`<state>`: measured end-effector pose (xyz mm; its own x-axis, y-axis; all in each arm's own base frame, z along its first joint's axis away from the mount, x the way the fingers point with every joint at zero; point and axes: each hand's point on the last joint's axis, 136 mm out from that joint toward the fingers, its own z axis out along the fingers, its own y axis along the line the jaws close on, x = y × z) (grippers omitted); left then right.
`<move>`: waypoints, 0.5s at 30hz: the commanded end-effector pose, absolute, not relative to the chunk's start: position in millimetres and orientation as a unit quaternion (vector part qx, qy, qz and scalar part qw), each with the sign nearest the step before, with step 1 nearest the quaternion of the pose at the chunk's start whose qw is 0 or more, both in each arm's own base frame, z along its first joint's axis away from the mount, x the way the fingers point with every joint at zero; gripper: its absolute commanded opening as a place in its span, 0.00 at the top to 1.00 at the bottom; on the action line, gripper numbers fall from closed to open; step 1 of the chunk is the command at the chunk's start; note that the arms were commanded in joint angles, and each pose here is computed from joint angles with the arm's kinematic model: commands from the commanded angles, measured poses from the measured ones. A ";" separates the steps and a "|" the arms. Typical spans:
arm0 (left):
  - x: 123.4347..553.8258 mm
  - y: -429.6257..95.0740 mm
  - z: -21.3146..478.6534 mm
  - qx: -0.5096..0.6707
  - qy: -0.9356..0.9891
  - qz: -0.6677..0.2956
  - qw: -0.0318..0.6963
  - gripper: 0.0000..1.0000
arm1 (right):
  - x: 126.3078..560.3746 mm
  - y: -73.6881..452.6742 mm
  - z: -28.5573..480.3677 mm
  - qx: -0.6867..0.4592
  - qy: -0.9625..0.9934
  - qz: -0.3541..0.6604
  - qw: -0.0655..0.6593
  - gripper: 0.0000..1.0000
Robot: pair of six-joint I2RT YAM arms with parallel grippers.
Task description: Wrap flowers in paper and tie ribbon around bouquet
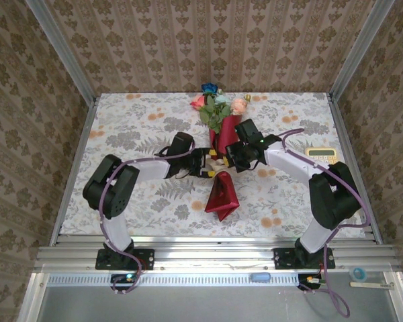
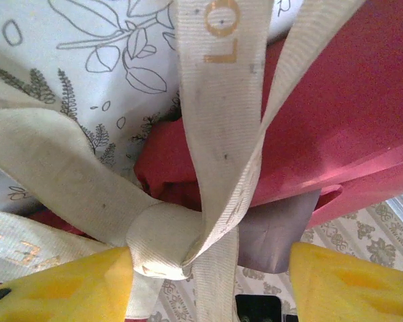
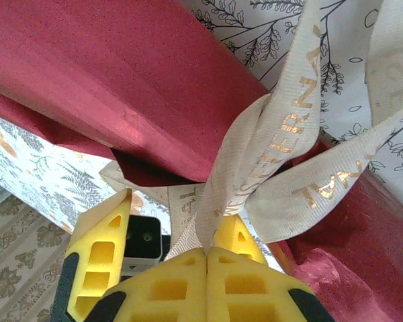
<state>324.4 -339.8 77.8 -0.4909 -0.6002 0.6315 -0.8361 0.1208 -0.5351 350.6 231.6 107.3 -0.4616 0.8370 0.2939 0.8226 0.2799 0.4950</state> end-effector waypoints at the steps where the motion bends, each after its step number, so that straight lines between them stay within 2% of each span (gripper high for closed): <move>1: 322.7 -349.1 84.3 0.480 -0.735 0.458 0.141 0.43 | 344.2 230.7 111.6 0.522 0.796 0.306 0.008 1.00; 15: 320.7 -354.7 80.3 0.476 -0.738 0.456 0.144 0.55 | 338.3 230.0 109.9 0.523 0.794 0.309 0.003 1.00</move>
<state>317.5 -348.4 76.5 -0.5021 -0.5843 0.6376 -0.8351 0.1361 -0.5330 343.5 228.7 98.2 -0.4551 0.8385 0.2996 0.8323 0.2809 0.4779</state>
